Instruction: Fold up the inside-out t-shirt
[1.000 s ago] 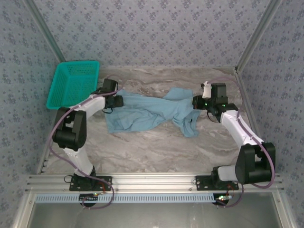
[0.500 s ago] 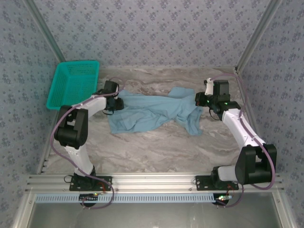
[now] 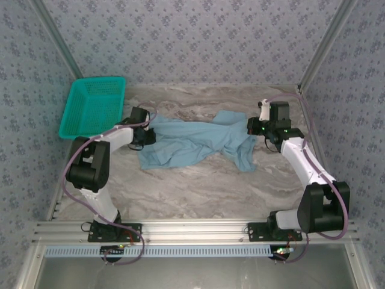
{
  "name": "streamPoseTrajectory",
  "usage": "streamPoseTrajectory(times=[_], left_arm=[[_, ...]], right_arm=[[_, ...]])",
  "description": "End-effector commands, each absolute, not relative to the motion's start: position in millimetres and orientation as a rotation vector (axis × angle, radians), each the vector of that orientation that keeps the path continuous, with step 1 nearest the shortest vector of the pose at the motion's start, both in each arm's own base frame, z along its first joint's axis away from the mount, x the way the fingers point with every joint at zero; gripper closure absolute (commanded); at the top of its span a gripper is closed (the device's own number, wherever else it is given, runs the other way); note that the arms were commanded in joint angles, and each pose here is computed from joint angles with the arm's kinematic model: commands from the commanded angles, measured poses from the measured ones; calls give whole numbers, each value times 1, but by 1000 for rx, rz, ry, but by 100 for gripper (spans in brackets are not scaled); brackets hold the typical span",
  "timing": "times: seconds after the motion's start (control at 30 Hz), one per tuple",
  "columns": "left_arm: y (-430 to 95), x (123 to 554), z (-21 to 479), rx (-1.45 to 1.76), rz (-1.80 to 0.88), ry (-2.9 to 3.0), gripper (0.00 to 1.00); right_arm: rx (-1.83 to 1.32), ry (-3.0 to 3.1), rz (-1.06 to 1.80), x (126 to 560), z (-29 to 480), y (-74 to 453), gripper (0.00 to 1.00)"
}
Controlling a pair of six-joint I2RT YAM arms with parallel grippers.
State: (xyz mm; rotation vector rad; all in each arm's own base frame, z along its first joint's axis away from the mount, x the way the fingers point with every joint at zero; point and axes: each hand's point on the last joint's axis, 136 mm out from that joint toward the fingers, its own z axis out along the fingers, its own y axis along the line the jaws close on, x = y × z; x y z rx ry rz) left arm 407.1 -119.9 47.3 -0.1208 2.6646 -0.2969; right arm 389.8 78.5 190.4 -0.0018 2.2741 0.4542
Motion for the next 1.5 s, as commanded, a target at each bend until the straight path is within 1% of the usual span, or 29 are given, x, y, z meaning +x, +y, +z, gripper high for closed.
streamPoseTrajectory(times=[0.0,0.03,0.27,0.4,0.47,0.6,0.67,0.77,0.9,0.93,1.03,1.1,1.13,1.2,1.33,1.47], left_arm=[[-123,413,92,-97,-352,2550,97],[-123,411,100,-91,-355,2535,100],[-110,401,175,-118,-386,2365,100],[-108,395,202,-128,-404,2323,100],[-111,393,202,-125,-430,2338,100],[-131,397,177,-103,-546,2426,100],[-144,407,164,-91,-618,2460,100],[-158,432,143,-91,-671,2495,99],[-161,481,125,-88,-616,2474,93],[-161,490,123,-90,-609,2466,90],[-166,507,123,-76,-612,2437,74],[-167,505,124,-62,-625,2431,62],[-168,501,124,-56,-632,2426,59],[-169,490,123,-54,-665,2423,55],[-179,474,108,-53,-739,2451,54],[-168,471,89,-44,-580,2505,53]], right_arm=[[-1,2197,381,395,220,66,100],[1,2189,375,396,223,65,100],[10,2106,326,401,259,53,100],[2,2090,270,401,273,45,100],[9,2092,214,399,274,37,100],[27,2144,121,404,262,19,100],[38,2185,93,414,248,12,100],[55,2214,42,438,236,2,100],[62,2259,-6,469,212,-5,100],[60,2267,-4,475,209,-4,100],[57,2281,15,487,198,-1,100],[53,2298,20,490,191,0,100],[52,2305,19,491,188,0,100],[45,2319,25,490,182,1,100],[42,2331,20,490,174,0,100],[35,2330,35,490,174,2,100]])
